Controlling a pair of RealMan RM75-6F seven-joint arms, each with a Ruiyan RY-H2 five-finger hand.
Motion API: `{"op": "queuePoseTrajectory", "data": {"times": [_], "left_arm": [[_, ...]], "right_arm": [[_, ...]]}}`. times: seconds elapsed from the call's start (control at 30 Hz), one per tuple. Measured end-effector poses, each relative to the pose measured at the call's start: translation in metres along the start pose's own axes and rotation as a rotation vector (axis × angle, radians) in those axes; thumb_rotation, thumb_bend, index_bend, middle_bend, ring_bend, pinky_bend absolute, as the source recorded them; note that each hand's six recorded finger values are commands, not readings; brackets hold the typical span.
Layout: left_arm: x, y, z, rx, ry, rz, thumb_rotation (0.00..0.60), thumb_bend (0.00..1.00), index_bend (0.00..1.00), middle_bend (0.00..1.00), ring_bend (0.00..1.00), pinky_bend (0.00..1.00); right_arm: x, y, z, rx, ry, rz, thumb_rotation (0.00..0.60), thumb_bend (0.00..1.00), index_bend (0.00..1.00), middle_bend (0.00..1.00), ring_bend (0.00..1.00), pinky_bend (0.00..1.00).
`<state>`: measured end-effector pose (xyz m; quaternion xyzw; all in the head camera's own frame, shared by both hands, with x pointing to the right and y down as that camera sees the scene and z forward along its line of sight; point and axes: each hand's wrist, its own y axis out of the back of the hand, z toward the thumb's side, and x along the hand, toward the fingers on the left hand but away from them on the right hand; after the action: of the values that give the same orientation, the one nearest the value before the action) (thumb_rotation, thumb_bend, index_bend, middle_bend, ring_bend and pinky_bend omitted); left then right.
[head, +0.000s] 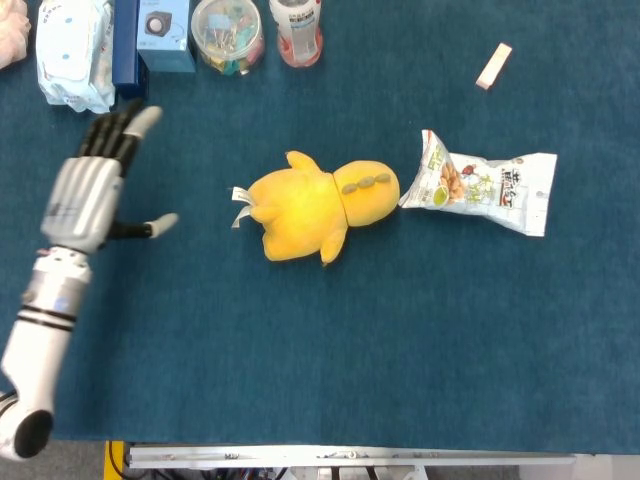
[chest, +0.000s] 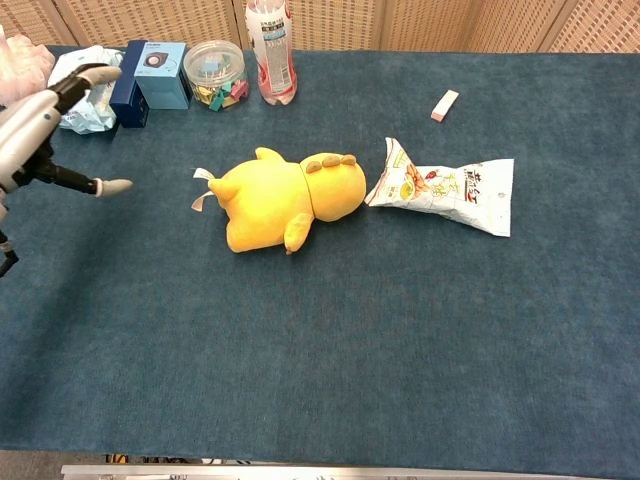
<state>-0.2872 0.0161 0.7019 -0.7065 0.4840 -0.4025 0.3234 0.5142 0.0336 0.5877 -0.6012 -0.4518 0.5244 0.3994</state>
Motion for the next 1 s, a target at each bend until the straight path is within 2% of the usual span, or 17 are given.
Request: {"op": "queuePoseTrajectory", "data": {"times": [0.1, 0.23, 0.33, 0.67, 1.0], "left_arm": [[-0.012, 0.018, -0.011, 0.023, 0.047, 0.041, 0.600, 0.08, 0.08, 0.09, 0.07, 0.02], [-0.032, 0.040, -0.024, 0.063, 0.112, 0.095, 0.600, 0.09, 0.12, 0.12, 0.09, 0.06], [-0.045, 0.049, -0.031, 0.104, 0.148, 0.102, 0.600, 0.09, 0.13, 0.12, 0.09, 0.06], [-0.087, 0.064, -0.042, 0.173, 0.228, 0.126, 0.600, 0.09, 0.13, 0.13, 0.09, 0.06], [-0.098, 0.070, -0.040, 0.166, 0.240, 0.145, 0.600, 0.09, 0.14, 0.14, 0.09, 0.06]], "right_arm": [[-0.002, -0.003, 0.001, -0.001, 0.007, 0.008, 0.600, 0.18, 0.45, 0.49, 0.38, 0.41], [-0.004, -0.007, 0.005, -0.002, 0.022, 0.025, 0.600, 0.18, 0.45, 0.50, 0.38, 0.41], [-0.007, -0.011, 0.010, -0.003, 0.041, 0.039, 0.600, 0.18, 0.45, 0.49, 0.38, 0.41], [-0.011, -0.016, 0.019, -0.008, 0.073, 0.052, 0.600, 0.18, 0.45, 0.49, 0.38, 0.41], [-0.013, -0.018, 0.029, -0.025, 0.110, 0.059, 0.600, 0.18, 0.45, 0.50, 0.38, 0.41]]}}
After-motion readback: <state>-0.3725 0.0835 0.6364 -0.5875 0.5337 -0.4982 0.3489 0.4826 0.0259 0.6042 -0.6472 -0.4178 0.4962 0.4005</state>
